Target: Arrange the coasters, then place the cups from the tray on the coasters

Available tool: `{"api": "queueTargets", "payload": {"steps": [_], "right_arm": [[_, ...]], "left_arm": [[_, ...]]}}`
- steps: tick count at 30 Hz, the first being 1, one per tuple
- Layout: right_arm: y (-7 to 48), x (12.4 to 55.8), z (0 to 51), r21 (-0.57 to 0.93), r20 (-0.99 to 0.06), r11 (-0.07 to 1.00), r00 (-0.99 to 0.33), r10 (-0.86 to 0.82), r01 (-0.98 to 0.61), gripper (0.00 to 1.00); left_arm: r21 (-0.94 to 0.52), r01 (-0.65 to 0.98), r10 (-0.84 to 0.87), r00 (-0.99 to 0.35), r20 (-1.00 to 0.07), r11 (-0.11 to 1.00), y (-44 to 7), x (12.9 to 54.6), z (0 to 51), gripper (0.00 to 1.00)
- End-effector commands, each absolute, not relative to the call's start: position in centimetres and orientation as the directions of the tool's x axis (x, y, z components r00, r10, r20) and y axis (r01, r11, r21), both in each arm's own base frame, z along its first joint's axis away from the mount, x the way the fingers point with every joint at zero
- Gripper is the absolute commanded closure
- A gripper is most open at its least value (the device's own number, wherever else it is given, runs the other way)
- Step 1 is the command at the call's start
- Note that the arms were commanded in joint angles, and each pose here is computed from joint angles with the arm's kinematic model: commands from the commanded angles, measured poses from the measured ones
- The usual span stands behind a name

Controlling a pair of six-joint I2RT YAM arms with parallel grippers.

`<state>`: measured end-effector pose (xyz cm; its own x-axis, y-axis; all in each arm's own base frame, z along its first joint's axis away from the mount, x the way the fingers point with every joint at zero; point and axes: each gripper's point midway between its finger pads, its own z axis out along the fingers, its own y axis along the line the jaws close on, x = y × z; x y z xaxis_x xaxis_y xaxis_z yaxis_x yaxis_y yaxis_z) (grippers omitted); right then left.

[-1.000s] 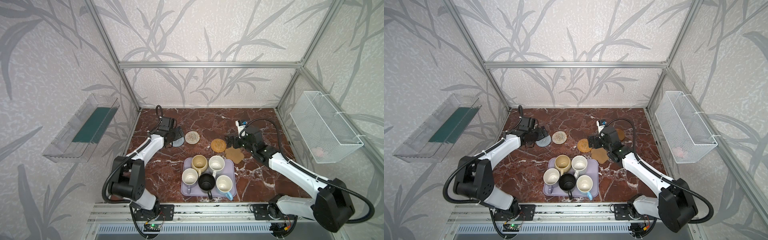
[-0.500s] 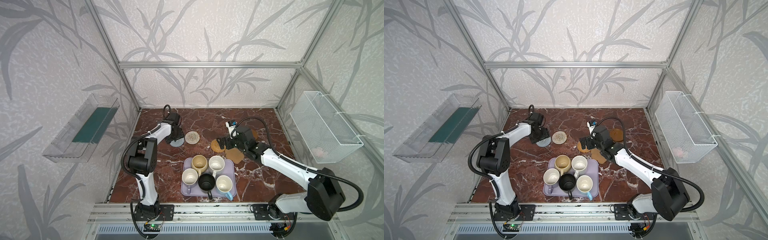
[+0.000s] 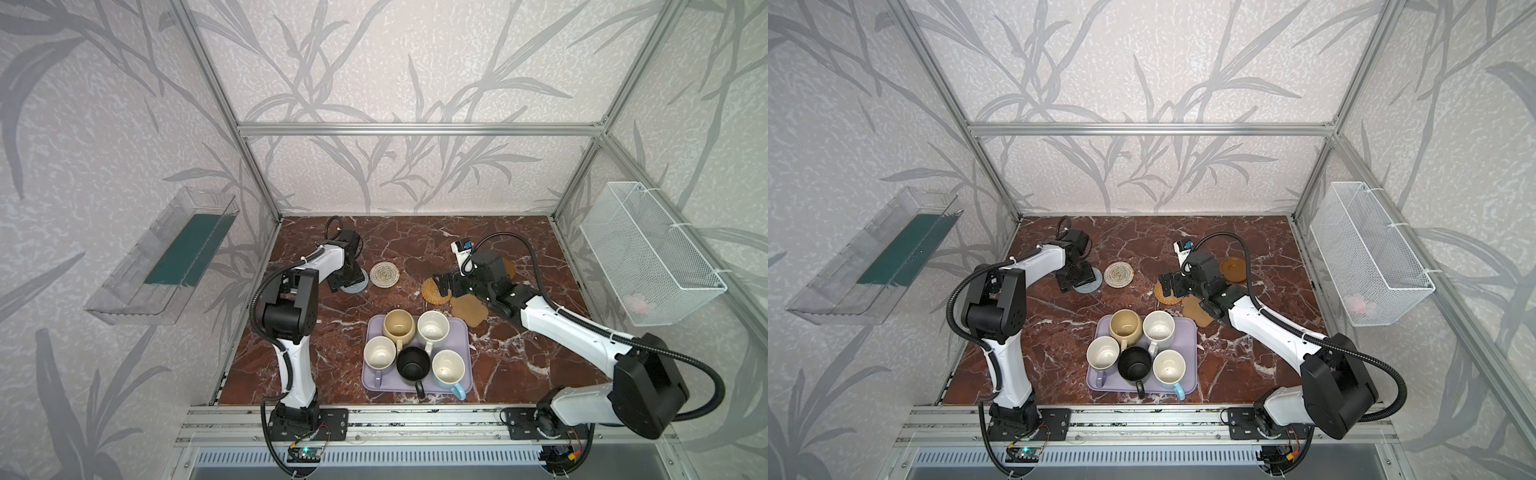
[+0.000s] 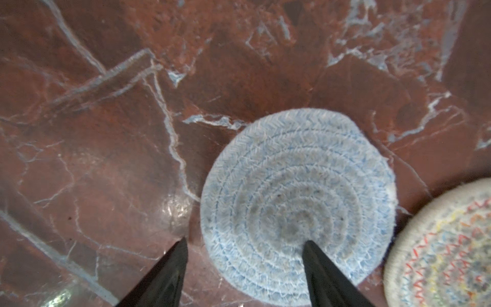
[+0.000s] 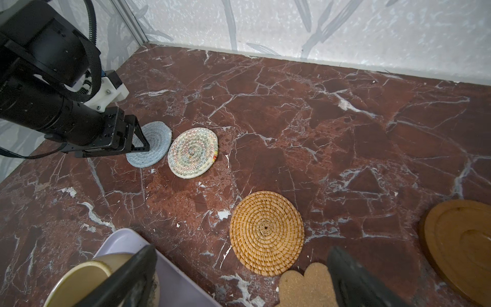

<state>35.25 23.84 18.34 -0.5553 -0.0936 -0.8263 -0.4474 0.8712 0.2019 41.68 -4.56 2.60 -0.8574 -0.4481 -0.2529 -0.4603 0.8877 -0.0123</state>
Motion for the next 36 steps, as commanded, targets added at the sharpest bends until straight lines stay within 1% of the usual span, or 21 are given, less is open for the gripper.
{"api": "queueTargets", "payload": {"steps": [1,7,16,22,26,30,33,36], "right_arm": [[24.3,35.6,19.0,0.196,-0.842,0.862,-0.531,-0.097,-0.468,0.01],[24.3,35.6,19.1,0.192,-0.847,0.862,-0.523,-0.096,-0.47,0.01],[27.9,34.0,18.9,0.27,-0.816,0.745,-0.556,-0.159,-0.61,0.0],[28.9,33.9,18.5,0.273,-0.805,0.734,-0.566,-0.18,-0.622,0.0],[29.4,33.8,18.5,0.29,-0.796,0.723,-0.577,-0.182,-0.627,0.0],[29.7,33.7,18.3,0.3,-0.783,0.716,-0.592,-0.192,-0.63,0.0],[29.6,33.6,18.1,0.304,-0.772,0.722,-0.604,-0.196,-0.622,0.0],[29.5,33.5,18.1,0.307,-0.762,0.725,-0.615,-0.201,-0.617,0.0]], "left_arm": [[0.022,-0.495,-0.474,-0.843,-0.254,0.869,-3.4,41.6,2.5,0.35],[0.041,-0.507,-0.483,-0.84,-0.246,0.861,-2.5,42.0,1.8,0.38],[-0.005,-0.501,-0.487,-0.838,-0.248,0.865,-3.0,43.6,2.0,0.4],[-0.016,-0.502,-0.489,-0.835,-0.254,0.865,-3.2,43.5,2.6,0.39],[-0.015,-0.515,-0.499,-0.823,-0.272,0.857,-2.9,43.5,3.7,0.32],[-0.048,-0.516,-0.505,-0.808,-0.305,0.855,-3.0,43.9,5.7,0.26],[-0.067,-0.509,-0.5,-0.799,-0.333,0.858,-3.1,44.0,7.8,0.19],[-0.077,-0.488,-0.479,-0.796,-0.37,0.87,-3.4,43.8,10.1,0.17]]}}
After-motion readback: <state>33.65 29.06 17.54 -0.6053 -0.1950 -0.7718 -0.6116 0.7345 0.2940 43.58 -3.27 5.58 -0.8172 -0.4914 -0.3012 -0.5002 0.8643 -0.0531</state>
